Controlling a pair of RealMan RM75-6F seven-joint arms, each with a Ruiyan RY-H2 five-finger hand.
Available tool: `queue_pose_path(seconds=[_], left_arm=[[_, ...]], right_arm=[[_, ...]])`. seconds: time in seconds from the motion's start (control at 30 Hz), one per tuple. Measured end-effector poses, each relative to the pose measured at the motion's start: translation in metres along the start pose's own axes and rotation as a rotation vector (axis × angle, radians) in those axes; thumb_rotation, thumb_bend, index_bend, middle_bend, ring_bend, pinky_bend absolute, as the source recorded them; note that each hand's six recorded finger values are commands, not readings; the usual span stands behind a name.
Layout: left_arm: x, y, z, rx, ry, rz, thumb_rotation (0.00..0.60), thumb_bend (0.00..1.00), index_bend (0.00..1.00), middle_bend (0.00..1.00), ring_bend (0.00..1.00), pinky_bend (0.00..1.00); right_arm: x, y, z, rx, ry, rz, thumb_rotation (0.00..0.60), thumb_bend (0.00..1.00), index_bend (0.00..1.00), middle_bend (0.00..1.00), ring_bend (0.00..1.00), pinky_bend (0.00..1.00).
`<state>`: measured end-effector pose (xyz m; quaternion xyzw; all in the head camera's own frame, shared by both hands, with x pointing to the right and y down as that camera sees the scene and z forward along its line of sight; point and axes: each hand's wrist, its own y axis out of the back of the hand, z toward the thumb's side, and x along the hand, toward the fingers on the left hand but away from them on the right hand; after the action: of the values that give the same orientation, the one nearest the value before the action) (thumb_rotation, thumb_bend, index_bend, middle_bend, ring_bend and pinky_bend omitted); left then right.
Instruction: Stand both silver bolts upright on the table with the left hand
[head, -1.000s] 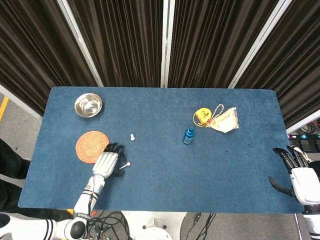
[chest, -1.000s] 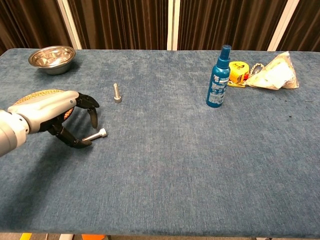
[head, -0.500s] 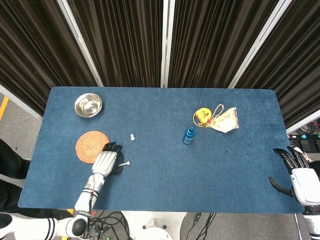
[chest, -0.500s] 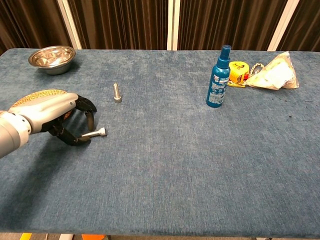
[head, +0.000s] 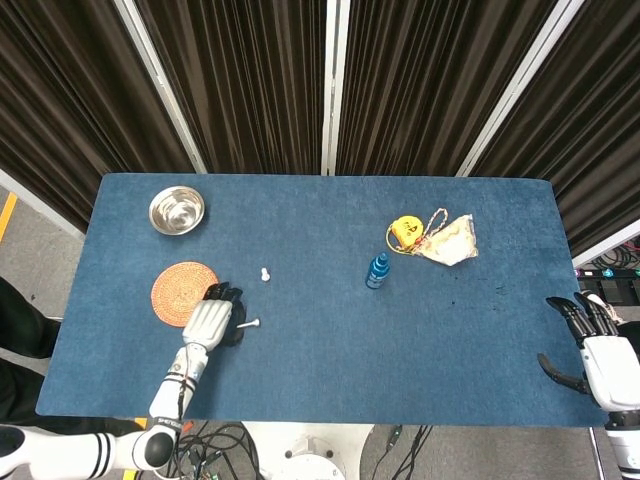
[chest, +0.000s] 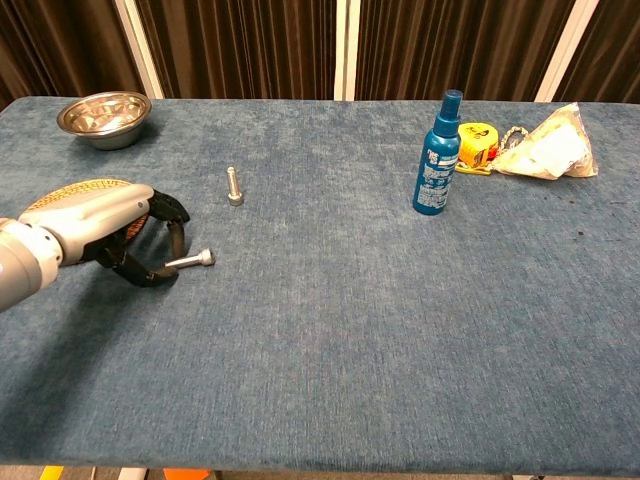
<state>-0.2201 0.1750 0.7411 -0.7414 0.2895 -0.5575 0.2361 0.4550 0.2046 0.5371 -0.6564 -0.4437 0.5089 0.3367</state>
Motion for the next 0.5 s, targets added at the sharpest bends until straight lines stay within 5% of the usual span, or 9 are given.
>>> queue_pose_path(seconds=[0.5], left_arm=[[0.003,0.013,0.003,-0.028,-0.015,0.034,0.600,0.42,0.57,0.19,0.00,0.00]], right_arm=[[0.001,0.000,-0.001,-0.001,-0.003,-0.002,0.600,0.19,0.13,0.17,0.03,0.10]])
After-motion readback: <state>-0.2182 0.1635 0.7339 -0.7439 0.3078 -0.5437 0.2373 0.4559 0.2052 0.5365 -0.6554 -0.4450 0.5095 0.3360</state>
